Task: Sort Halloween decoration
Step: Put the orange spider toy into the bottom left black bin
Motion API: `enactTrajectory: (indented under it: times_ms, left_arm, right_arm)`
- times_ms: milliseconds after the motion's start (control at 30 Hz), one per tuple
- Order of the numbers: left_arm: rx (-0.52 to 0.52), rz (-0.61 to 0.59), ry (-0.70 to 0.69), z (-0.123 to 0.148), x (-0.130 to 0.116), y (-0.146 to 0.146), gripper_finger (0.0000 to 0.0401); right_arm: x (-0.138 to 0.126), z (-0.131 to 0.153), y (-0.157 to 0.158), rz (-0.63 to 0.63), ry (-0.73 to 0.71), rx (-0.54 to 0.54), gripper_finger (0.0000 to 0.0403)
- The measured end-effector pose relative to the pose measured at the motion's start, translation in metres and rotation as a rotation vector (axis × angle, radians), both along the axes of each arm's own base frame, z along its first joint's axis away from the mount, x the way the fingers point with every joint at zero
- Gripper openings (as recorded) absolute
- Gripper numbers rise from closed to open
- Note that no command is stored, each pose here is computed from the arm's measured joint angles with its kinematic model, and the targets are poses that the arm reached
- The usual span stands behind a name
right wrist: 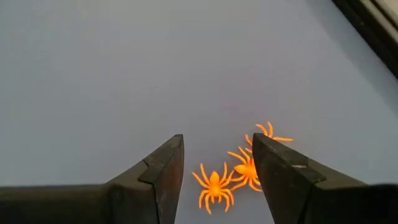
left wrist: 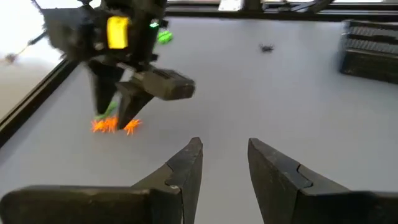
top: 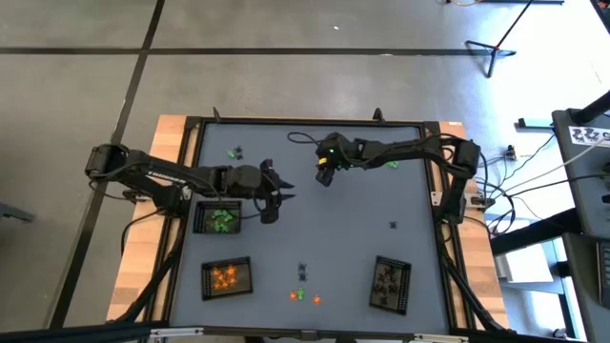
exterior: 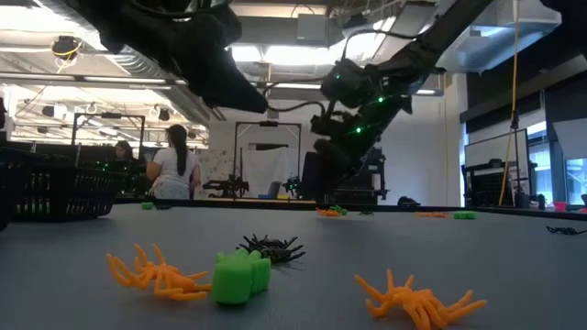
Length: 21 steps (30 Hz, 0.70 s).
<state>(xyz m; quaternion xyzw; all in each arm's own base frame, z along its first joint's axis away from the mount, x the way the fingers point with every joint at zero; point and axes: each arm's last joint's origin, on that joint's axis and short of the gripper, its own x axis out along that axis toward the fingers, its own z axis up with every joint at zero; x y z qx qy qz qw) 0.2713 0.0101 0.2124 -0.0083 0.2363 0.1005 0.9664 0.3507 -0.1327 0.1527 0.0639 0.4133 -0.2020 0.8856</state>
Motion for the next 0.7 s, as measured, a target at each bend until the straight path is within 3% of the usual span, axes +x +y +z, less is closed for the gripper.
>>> enactTrajectory:
  times_ms: [67, 500, 700]
  left_arm:
    - [0.007, 0.042, -0.003, -0.003, -0.002, -0.003, 0.0117]
    - [-0.062, 0.002, -0.168, -0.015, -0.045, -0.022, 0.0080]
    - [-0.069, -0.035, -0.169, -0.018, -0.047, -0.032, 0.0079]
  right_arm:
    - [0.000, -0.006, -0.003, -0.008, 0.017, 0.013, 0.0190]
    - [-0.010, -0.017, -0.014, -0.137, 0.059, 0.114, 0.0190]
    - [-0.011, -0.019, -0.011, -0.147, 0.056, 0.206, 0.0190]
